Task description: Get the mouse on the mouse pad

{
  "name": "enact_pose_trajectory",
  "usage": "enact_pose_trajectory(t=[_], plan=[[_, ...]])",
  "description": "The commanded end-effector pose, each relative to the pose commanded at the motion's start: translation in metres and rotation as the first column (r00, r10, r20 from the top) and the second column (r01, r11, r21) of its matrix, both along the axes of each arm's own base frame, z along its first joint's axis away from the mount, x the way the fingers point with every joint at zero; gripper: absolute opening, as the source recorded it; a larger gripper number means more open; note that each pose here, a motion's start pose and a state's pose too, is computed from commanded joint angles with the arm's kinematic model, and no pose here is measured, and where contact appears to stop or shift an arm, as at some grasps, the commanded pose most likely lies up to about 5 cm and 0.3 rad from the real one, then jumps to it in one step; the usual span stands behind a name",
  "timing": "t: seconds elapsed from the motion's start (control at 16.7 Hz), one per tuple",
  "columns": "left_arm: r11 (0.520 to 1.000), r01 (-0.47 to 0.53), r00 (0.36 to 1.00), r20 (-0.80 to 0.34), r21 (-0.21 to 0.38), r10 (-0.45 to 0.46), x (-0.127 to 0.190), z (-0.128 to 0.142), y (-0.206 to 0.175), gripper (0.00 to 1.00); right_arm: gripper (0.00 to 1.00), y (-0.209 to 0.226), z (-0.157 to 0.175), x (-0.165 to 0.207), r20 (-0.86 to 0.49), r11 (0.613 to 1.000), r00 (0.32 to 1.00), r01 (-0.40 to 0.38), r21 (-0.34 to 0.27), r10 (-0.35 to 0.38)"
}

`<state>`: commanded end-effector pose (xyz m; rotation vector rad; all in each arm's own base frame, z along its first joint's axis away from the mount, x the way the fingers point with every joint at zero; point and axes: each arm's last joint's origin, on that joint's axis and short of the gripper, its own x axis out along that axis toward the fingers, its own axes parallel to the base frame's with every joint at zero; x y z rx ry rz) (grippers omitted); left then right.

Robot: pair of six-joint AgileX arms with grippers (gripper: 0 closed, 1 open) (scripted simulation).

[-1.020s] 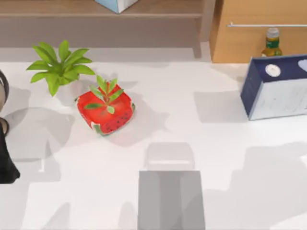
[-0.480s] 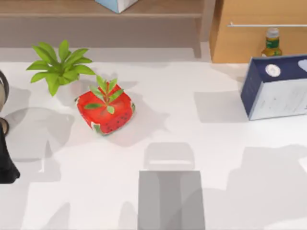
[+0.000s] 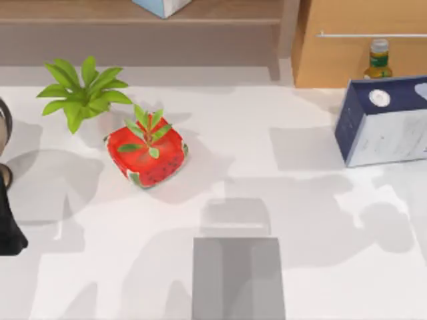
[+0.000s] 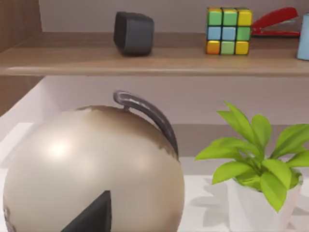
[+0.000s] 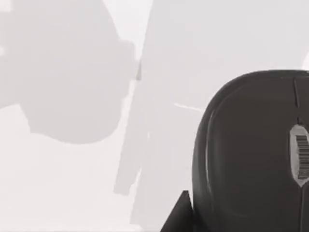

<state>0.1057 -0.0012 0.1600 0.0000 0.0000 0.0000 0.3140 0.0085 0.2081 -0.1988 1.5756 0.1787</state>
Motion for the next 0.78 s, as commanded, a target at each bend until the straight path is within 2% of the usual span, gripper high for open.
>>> enact_pose_trajectory(t=[0.18, 0.36, 0.6, 0.78], plan=[[1.0, 0.0, 1.0, 0.0, 0.0, 0.0, 0.0, 0.0, 0.0, 1.0, 0.0, 0.065, -0.005, 0.006, -0.001, 0.998, 0.998, 0.063, -0.005, -0.063], [1.0, 0.0, 1.0, 0.0, 0.0, 0.0, 0.0, 0.0, 0.0, 1.0, 0.0, 0.136, -0.011, -0.003, 0.001, 0.992, 0.992, 0.129, -0.007, -0.129], [1.0, 0.0, 1.0, 0.0, 0.0, 0.0, 0.0, 0.0, 0.0, 1.0, 0.0, 0.221, -0.018, -0.036, 0.007, 0.98, 0.98, 0.199, -0.001, -0.199], [1.0, 0.0, 1.0, 0.0, 0.0, 0.0, 0.0, 0.0, 0.0, 1.0, 0.0, 0.266, -0.021, -0.067, 0.009, 0.973, 0.973, 0.23, 0.009, -0.23]])
